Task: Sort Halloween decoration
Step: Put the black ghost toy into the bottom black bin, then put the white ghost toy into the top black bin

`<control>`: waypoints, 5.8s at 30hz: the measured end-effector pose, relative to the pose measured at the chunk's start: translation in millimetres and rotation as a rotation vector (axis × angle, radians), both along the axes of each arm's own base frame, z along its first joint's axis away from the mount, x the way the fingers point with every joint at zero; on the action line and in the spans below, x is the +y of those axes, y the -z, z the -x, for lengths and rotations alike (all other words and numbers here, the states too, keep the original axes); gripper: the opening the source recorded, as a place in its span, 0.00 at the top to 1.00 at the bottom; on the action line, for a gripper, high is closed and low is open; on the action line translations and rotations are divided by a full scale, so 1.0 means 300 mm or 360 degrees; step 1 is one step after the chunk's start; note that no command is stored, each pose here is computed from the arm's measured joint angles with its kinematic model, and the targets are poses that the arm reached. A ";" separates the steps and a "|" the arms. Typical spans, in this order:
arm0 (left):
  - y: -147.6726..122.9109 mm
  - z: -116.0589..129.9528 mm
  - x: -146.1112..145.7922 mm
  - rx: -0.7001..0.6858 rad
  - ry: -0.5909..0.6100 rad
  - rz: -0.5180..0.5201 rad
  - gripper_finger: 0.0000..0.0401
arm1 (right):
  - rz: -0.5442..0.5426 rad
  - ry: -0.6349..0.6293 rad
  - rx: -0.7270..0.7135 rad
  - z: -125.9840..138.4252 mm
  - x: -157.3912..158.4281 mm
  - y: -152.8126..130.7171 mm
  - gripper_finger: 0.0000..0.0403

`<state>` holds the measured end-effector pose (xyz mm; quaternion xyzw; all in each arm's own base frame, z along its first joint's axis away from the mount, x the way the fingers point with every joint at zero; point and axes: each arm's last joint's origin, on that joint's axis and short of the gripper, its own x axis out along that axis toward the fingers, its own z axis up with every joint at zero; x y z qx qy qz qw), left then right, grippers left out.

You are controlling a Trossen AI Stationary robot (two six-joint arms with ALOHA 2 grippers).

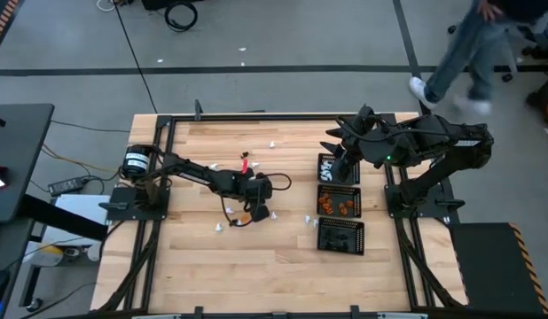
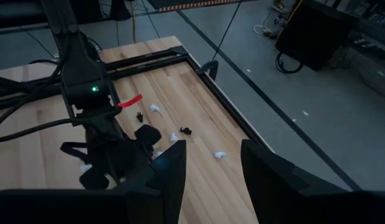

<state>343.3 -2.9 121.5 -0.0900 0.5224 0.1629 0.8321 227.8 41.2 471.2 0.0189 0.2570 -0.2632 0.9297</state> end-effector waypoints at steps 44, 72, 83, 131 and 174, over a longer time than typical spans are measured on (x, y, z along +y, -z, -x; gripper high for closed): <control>-0.200 -0.167 0.115 -0.0567 0.0016 0.0667 0.99 | 0.0045 -0.0034 0.0054 0.036 -0.009 -0.007 0.61; -0.208 -0.683 -0.209 -0.1113 0.0313 0.0731 0.93 | -0.0124 -0.0180 -0.0153 0.109 0.065 -0.049 0.61; -0.246 -0.629 -0.208 -0.0835 0.0524 0.0745 0.77 | -0.0064 -0.0167 -0.0149 0.123 0.087 -0.047 0.61; -0.316 -0.090 -0.183 -0.0633 0.0774 0.0297 1.00 | 0.0020 0.0022 -0.0097 0.062 0.105 -0.002 0.61; -0.281 0.563 -0.241 -0.0154 0.0784 0.0308 0.47 | -0.0270 -0.0024 -0.0105 -0.321 0.018 0.133 0.61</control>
